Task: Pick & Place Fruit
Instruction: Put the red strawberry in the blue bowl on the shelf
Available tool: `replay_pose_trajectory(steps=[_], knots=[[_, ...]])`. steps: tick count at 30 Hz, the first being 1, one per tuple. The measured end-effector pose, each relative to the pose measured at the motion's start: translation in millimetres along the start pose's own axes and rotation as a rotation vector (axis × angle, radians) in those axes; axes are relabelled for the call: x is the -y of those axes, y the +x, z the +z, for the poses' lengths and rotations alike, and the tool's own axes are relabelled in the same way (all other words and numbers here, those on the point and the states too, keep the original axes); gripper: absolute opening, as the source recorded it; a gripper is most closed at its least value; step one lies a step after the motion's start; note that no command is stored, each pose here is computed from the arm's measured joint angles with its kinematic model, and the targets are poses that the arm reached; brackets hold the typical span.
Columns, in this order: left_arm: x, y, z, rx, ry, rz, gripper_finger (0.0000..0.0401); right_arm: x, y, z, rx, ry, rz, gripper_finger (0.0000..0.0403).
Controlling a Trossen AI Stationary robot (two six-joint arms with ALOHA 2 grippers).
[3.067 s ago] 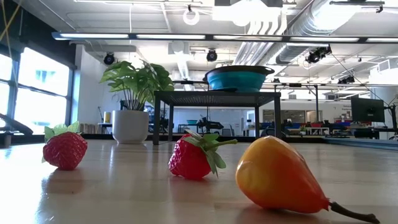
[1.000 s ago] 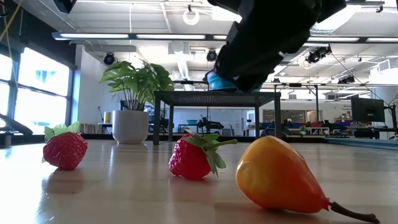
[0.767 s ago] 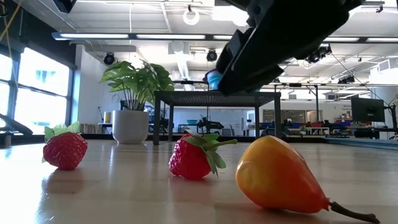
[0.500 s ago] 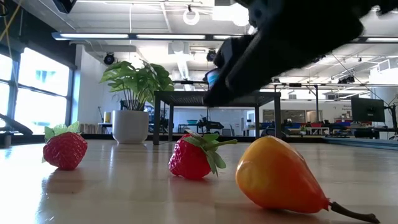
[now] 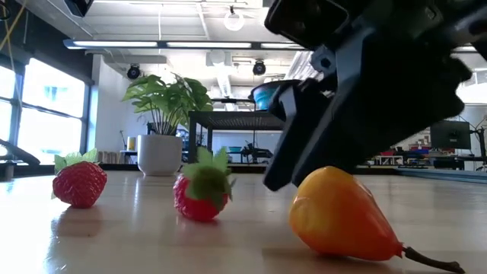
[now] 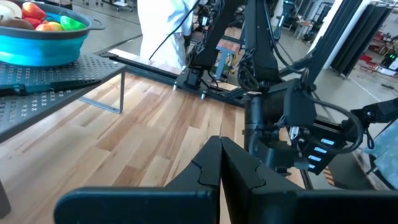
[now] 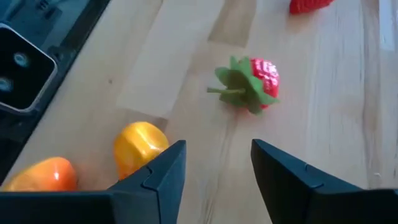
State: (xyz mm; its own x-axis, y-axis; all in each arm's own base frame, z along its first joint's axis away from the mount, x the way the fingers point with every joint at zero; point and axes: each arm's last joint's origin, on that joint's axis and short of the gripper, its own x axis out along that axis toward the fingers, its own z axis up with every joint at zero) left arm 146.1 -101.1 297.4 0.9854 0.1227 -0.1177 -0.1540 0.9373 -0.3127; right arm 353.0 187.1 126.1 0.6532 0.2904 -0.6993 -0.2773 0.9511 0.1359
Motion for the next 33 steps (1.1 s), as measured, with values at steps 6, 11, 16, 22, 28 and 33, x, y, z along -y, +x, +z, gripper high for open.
replay_pose_trajectory(steps=[6, 11, 16, 22, 28, 33], knots=[[0, 0, 0, 0.001, -0.002, 0.000, 0.0000, 0, 1, -1, -0.006, 0.024, 0.000, 0.0157], [0, 0, 0, 0.001, -0.002, 0.000, 0.0000, 0, -1, 1, 0.006, 0.023, 0.004, 0.0153], [0, 0, 0, 0.000, -0.001, 0.000, 0.0000, -2, -12, 11, 0.051, 0.031, 0.012, 0.0152], [0, 0, 0, -0.002, 0.002, 0.002, 0.0000, -3, -18, 18, 0.084, 0.184, 0.029, 0.0140], [-1, 0, 0, 0.004, 0.003, 0.015, 0.0000, -9, -19, 18, 0.103, 0.203, 0.041, 0.0122], [-1, 0, -1, 0.002, 0.010, 0.026, 0.0000, -9, -19, 20, 0.116, 0.239, 0.061, 0.0111]])
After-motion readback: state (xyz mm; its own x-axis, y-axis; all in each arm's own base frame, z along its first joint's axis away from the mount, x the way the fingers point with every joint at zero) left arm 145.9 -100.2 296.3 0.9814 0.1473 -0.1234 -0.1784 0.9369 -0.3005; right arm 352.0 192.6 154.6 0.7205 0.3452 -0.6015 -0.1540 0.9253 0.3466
